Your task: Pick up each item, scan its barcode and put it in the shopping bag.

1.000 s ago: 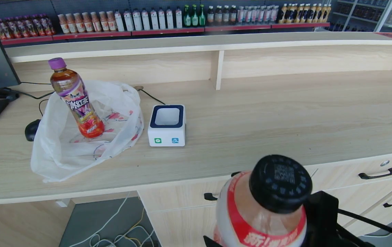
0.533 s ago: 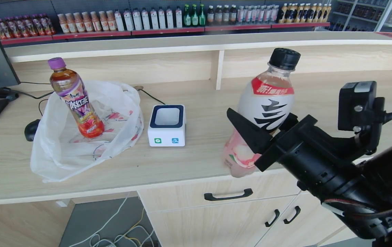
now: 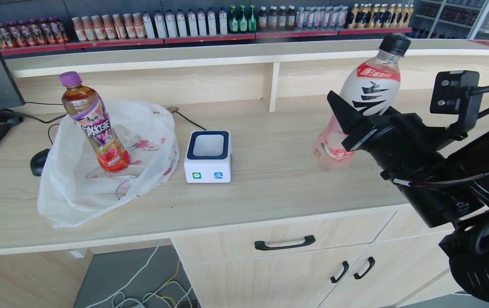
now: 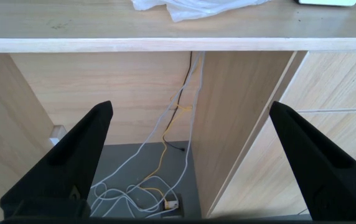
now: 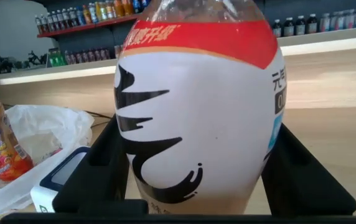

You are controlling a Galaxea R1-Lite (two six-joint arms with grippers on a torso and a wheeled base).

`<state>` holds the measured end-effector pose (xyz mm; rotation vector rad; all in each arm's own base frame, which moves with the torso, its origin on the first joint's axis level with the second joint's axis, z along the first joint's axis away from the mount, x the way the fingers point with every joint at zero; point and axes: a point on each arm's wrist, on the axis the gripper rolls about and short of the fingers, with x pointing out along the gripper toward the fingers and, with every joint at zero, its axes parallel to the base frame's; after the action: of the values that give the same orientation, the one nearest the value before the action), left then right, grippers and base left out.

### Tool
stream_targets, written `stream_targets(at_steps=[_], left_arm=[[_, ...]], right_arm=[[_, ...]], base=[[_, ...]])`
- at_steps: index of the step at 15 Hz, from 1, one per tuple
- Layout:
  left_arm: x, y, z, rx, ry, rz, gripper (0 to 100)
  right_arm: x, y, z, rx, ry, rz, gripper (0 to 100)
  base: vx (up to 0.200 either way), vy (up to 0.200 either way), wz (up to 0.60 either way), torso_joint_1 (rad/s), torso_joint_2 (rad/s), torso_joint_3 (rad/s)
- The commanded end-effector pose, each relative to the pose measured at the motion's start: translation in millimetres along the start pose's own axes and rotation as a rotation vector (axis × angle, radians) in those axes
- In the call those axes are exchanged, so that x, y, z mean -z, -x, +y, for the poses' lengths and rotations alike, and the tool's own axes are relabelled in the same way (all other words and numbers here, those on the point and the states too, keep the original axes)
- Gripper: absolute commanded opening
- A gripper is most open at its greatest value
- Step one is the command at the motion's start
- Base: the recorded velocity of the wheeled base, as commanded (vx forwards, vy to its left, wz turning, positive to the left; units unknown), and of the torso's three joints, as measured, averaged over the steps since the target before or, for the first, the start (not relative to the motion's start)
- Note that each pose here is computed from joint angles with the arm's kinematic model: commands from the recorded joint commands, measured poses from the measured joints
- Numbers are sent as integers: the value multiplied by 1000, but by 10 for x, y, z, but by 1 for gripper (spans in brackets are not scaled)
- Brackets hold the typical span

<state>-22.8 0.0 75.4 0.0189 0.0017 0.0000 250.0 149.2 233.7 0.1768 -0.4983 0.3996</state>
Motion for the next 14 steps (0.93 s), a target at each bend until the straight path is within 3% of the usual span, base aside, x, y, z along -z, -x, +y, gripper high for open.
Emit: stream_targets(at_steps=[1,14], left_arm=[[0,0,0,0,-1,0,100],[0,0,0,0,14,0,100]], right_arm=[[-29,-19,-5,1,-1,-13,0],[-237,-20,-5,1,-16,-79,0]], base=[[0,0,0,0,0,0],[0,200,0,3,2,1]])
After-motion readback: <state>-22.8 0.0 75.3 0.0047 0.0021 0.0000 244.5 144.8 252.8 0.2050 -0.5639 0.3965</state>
